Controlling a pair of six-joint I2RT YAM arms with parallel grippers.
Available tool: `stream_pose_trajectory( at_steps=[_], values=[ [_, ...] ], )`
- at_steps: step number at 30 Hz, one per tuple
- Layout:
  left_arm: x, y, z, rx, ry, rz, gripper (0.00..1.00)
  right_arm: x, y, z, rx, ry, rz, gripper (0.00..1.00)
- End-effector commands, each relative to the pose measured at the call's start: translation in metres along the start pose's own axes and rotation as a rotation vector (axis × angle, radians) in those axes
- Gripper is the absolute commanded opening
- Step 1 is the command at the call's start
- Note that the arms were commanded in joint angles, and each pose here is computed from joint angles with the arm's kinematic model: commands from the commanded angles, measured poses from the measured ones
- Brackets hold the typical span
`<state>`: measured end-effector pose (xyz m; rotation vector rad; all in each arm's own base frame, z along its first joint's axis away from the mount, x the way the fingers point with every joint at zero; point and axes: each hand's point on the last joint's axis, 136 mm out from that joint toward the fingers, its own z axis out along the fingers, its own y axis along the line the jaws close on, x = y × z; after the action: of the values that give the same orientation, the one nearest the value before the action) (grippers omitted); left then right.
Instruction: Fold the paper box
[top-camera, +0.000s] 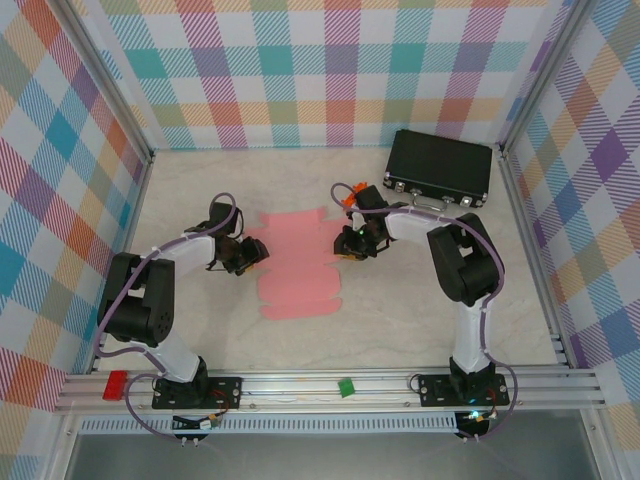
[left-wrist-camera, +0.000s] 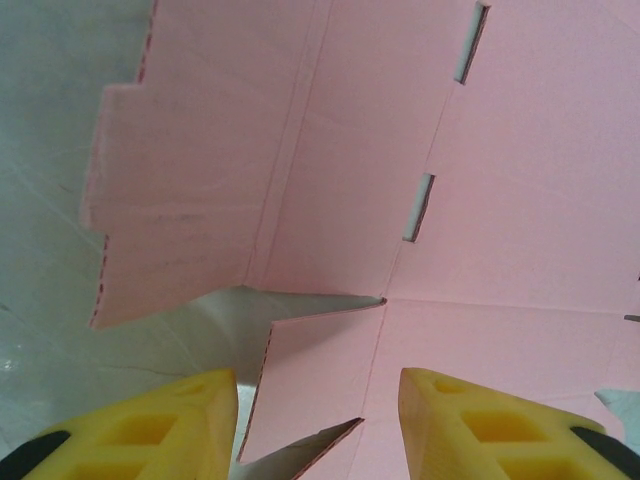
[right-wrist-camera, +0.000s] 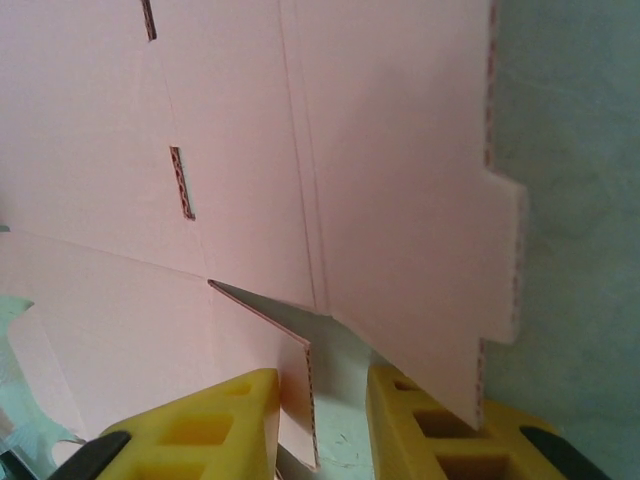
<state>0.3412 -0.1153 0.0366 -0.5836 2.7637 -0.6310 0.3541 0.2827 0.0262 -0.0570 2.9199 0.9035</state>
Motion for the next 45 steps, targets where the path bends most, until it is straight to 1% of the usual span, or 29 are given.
stream_pose_trajectory(
  at_steps=[1, 9, 15, 22, 32, 37, 45],
  values=[
    [0.006, -0.004, 0.006, 0.019, 0.026, -0.011, 0.46, -0.003, 0.014, 0.002, -0.050, 0.003, -0.008, 0.29],
    [0.003, -0.015, -0.001, 0.063, 0.023, 0.000, 0.41, -0.003, 0.022, -0.003, -0.081, -0.001, -0.021, 0.21],
    [0.001, -0.022, -0.005, 0.081, 0.019, 0.017, 0.39, -0.004, 0.028, -0.008, -0.094, -0.005, -0.041, 0.19],
    [0.001, -0.031, -0.008, 0.095, 0.021, 0.049, 0.39, -0.003, 0.041, -0.010, -0.123, 0.005, -0.077, 0.26],
    [0.001, -0.043, -0.010, 0.098, 0.022, 0.095, 0.40, -0.002, 0.051, -0.013, -0.121, 0.012, -0.108, 0.30],
    [0.006, -0.055, -0.007, 0.135, 0.052, 0.125, 0.41, 0.000, 0.058, -0.011, -0.149, 0.038, -0.117, 0.35],
    [0.013, -0.066, 0.002, 0.141, 0.084, 0.163, 0.43, 0.001, 0.067, -0.005, -0.158, 0.054, -0.132, 0.38]
  ],
)
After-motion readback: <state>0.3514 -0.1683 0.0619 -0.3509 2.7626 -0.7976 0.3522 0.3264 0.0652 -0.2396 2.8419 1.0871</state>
